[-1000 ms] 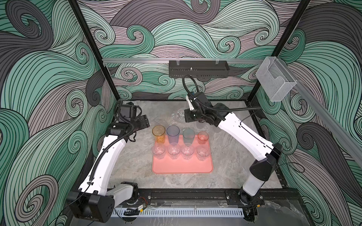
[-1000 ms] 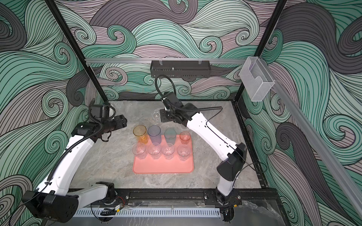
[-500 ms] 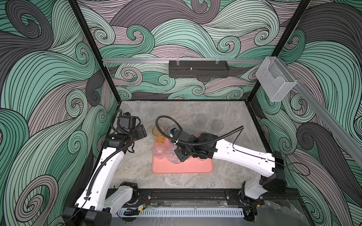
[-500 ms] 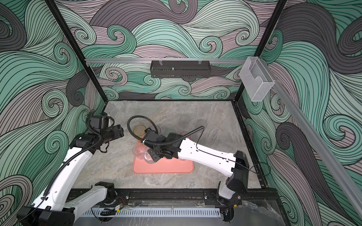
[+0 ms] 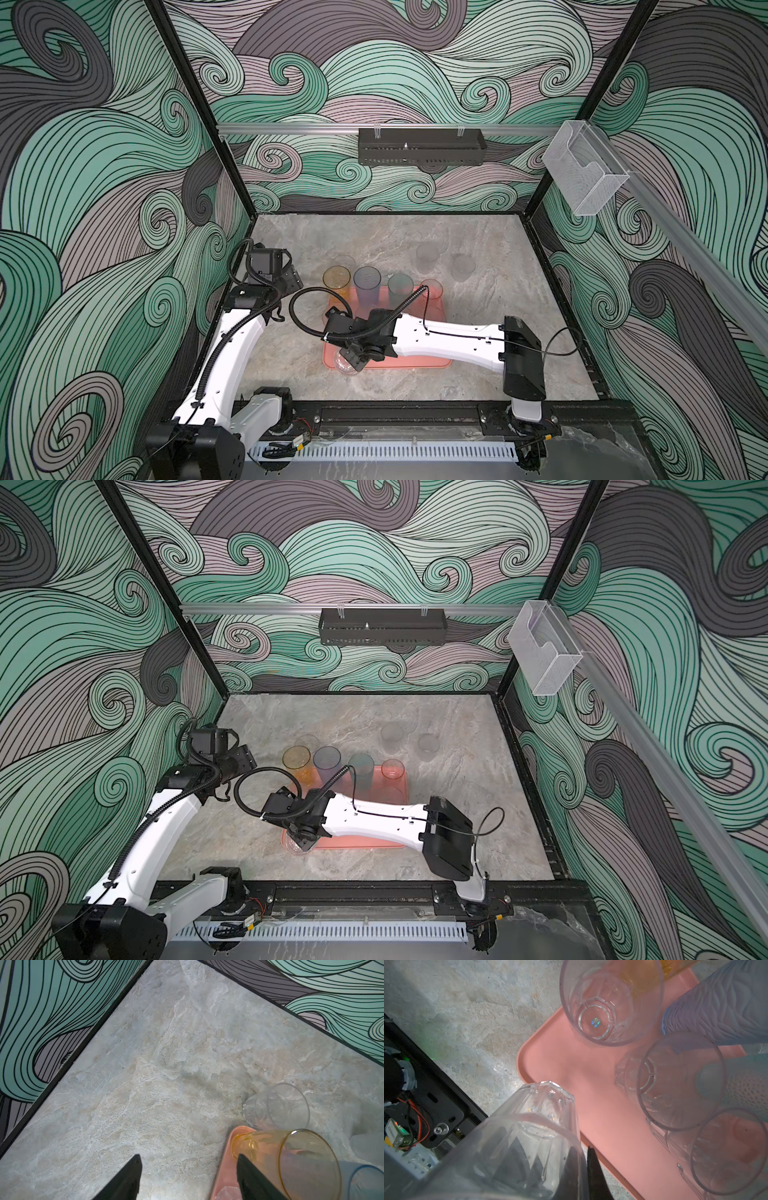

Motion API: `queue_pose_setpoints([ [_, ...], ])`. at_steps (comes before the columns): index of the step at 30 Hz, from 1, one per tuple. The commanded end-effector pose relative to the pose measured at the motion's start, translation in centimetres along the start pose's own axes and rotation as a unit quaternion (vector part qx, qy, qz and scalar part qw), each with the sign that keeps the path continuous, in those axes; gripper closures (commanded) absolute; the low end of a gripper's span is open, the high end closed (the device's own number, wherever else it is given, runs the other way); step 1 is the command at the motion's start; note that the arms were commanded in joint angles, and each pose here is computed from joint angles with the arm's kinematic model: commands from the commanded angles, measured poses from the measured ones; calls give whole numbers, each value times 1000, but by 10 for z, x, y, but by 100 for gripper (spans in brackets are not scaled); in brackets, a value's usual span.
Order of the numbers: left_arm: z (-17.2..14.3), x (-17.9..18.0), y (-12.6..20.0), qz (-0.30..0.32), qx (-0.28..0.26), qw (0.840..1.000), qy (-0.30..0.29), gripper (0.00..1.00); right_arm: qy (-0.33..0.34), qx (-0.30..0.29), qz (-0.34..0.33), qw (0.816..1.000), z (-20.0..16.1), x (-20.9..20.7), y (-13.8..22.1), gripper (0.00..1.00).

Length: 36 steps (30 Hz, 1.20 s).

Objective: Place the glasses into the tray
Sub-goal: Place the glass on the tray.

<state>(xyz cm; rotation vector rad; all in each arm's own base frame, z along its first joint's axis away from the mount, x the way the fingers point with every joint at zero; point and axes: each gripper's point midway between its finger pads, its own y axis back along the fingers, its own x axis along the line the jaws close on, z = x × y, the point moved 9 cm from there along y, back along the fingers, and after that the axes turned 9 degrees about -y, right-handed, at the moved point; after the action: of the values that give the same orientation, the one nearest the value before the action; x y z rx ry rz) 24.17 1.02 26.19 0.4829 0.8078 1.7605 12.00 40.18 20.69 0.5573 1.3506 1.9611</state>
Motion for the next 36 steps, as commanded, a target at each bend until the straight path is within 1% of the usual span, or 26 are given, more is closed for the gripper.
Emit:
queue_pose_setpoints([
  [1, 9, 3, 5, 5, -32, 999, 16, 25, 12, -16, -9, 1000, 11, 2, -1, 100],
  [7, 10, 7, 6, 28, -39, 999, 7, 25, 16, -8, -9, 1000, 18, 2, -13, 100],
  [17, 11, 6, 3, 26, -36, 999, 7, 25, 20, 8, -5, 1000, 26, 1, -28, 100],
  [19, 10, 6, 1, 25, -35, 999, 6, 25, 19, 3, -9, 1000, 30, 1, -29, 100],
  [27, 7, 6, -3, 25, -31, 999, 3, 25, 19, 18, -16, 1000, 31, 2, -44, 100],
  [32, 7, 5, -4, 23, -30, 999, 0, 25, 18, 20, -16, 1000, 33, 5, -49, 94],
  [34, 7, 5, -4, 22, -29, 999, 1, 25, 16, 23, -14, 1000, 32, 5, -50, 88],
  [36, 7, 5, -4, 22, -29, 999, 0, 25, 14, 24, -12, 1000, 32, 6, -50, 80],
])
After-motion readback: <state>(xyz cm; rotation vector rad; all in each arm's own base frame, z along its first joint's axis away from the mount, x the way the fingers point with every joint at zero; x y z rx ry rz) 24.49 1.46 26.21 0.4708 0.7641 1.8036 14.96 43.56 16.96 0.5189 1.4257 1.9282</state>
